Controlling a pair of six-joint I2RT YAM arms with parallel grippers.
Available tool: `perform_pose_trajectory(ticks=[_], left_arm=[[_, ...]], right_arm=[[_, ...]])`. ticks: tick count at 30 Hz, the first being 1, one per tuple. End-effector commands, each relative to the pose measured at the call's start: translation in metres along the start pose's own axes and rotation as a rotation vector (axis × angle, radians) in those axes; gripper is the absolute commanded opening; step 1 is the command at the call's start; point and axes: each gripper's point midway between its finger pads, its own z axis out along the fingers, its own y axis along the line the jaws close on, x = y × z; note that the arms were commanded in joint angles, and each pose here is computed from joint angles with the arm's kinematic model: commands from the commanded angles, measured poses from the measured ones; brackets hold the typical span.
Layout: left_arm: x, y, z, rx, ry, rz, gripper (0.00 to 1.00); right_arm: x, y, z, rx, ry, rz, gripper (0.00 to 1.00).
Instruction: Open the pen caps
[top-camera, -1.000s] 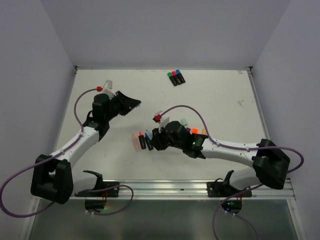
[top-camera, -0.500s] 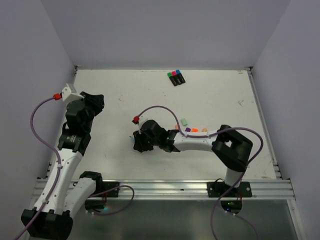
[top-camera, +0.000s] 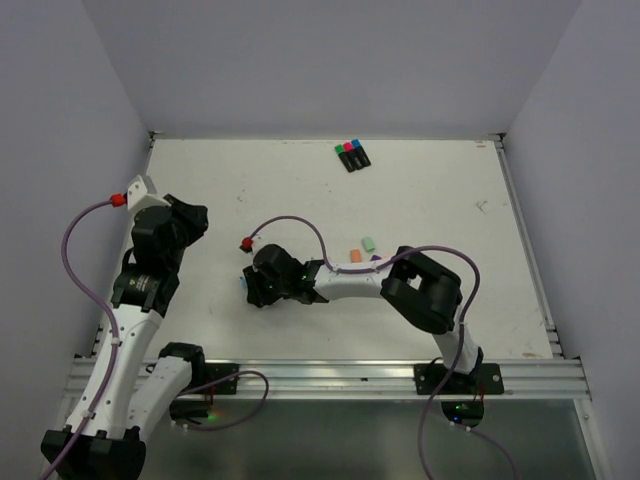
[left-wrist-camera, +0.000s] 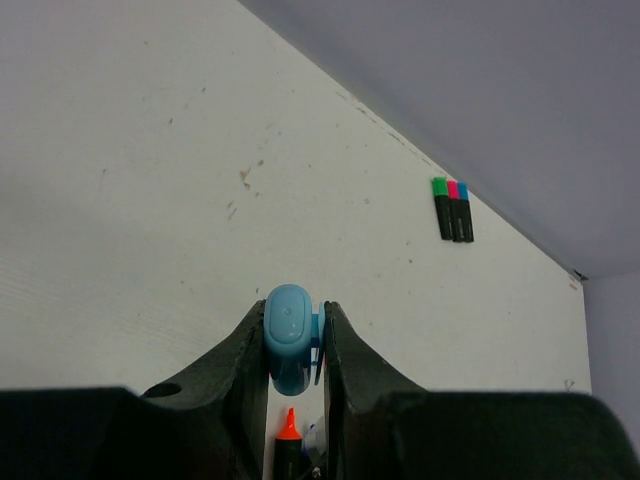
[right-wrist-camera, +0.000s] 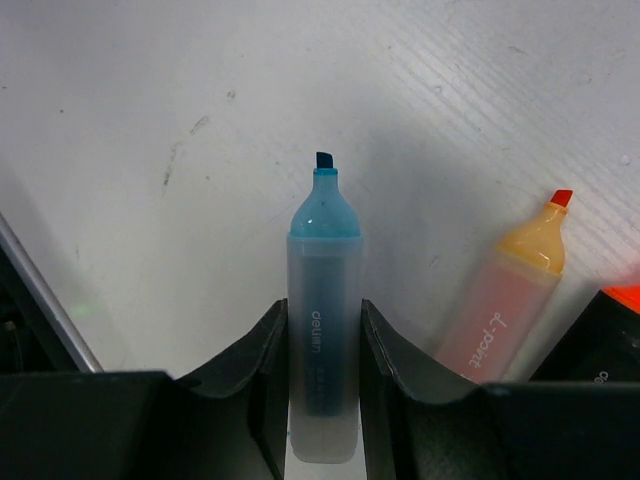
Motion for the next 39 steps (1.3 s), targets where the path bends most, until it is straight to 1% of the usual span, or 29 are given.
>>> perform_pose_trajectory(ticks=[1,5,8,9,11,12,13,15,16,18,22,25,26,27,29,30,31,32,33,34,35,36,37,38,39], left_arm=[[-0.006,-0.005,-0.008,0.027,-0.004,0.026,0.0],[-0.006,-0.001,-0.008,0.013,-0.009,0.057,0.0],[-0.005,0.001,-0.008,0.009,-0.002,0.076,0.0],[-0.003,0.0,-0.008,0.013,0.006,0.078,0.0],[0.0,-0.003,-0.009,0.033,0.022,0.087,0.0],[0.001,-0.004,-0.009,0.039,0.026,0.091,0.0],[0.002,-0.005,-0.009,0.049,0.032,0.092,0.0],[0.002,-0.006,-0.009,0.052,0.035,0.099,0.0],[0.003,-0.007,-0.008,0.055,0.041,0.103,0.0],[0.003,-0.007,-0.008,0.057,0.042,0.108,0.0],[0.005,-0.01,-0.006,0.07,0.059,0.115,0.0],[0.01,-0.017,-0.004,0.106,0.083,0.12,0.0],[0.012,-0.019,-0.004,0.121,0.094,0.128,0.0],[0.011,-0.025,-0.003,0.15,0.094,0.13,0.0],[0.026,-0.037,-0.001,0.232,0.163,0.14,0.0],[0.032,-0.043,-0.001,0.268,0.186,0.139,0.0],[0.04,-0.058,-0.003,0.363,0.228,0.136,0.0],[0.05,-0.062,-0.003,0.402,0.267,0.117,0.0],[0.051,-0.074,-0.004,0.474,0.267,0.102,0.0],[0.064,-0.085,-0.01,0.55,0.344,0.059,0.0],[0.077,-0.085,-0.011,0.58,0.389,0.033,0.0],[0.073,-0.099,-0.013,0.661,0.373,0.02,0.0],[0.084,-0.104,-0.019,0.724,0.44,-0.004,0.0],[0.093,-0.103,-0.02,0.732,0.489,-0.064,0.0],[0.095,-0.107,-0.019,0.759,0.501,-0.079,0.0]], right_arm=[[-0.011,-0.007,0.009,0.064,-0.028,0.013,0.11],[-0.008,-0.015,0.016,0.096,-0.023,0.004,0.14],[-0.009,-0.019,0.017,0.117,-0.031,-0.002,0.2],[-0.009,-0.02,0.017,0.122,-0.03,-0.004,0.23],[-0.01,-0.022,0.018,0.132,-0.027,-0.008,0.27],[-0.01,-0.022,0.018,0.136,-0.031,-0.01,0.33],[-0.012,-0.022,0.019,0.138,-0.033,-0.009,0.38],[-0.012,-0.022,0.018,0.137,-0.034,-0.016,0.44],[-0.01,-0.024,0.017,0.142,-0.032,-0.017,0.46],[-0.008,-0.025,0.015,0.147,-0.029,-0.022,0.49],[-0.018,-0.021,0.007,0.134,-0.063,-0.046,0.5],[-0.033,-0.016,-0.009,0.131,-0.098,-0.066,0.5],[-0.046,-0.012,-0.021,0.128,-0.13,-0.066,0.5],[-0.05,-0.01,-0.03,0.129,-0.144,-0.072,0.5],[-0.059,-0.009,-0.047,0.136,-0.176,-0.075,0.5],[-0.067,-0.006,-0.065,0.129,-0.206,-0.08,0.5],[-0.07,-0.007,-0.074,0.132,-0.22,-0.084,0.51],[-0.073,-0.008,-0.084,0.14,-0.239,-0.087,0.53],[-0.074,-0.009,-0.098,0.138,-0.256,-0.1,0.54],[-0.075,-0.01,-0.107,0.141,-0.269,-0.105,0.54],[-0.075,-0.01,-0.113,0.134,-0.278,-0.111,0.56],[-0.067,-0.016,-0.116,0.135,-0.266,-0.126,0.57],[-0.077,-0.012,-0.132,0.118,-0.307,-0.126,0.58],[-0.077,-0.014,-0.136,0.117,-0.312,-0.128,0.59],[-0.074,-0.022,-0.14,0.122,-0.312,-0.117,0.59]])
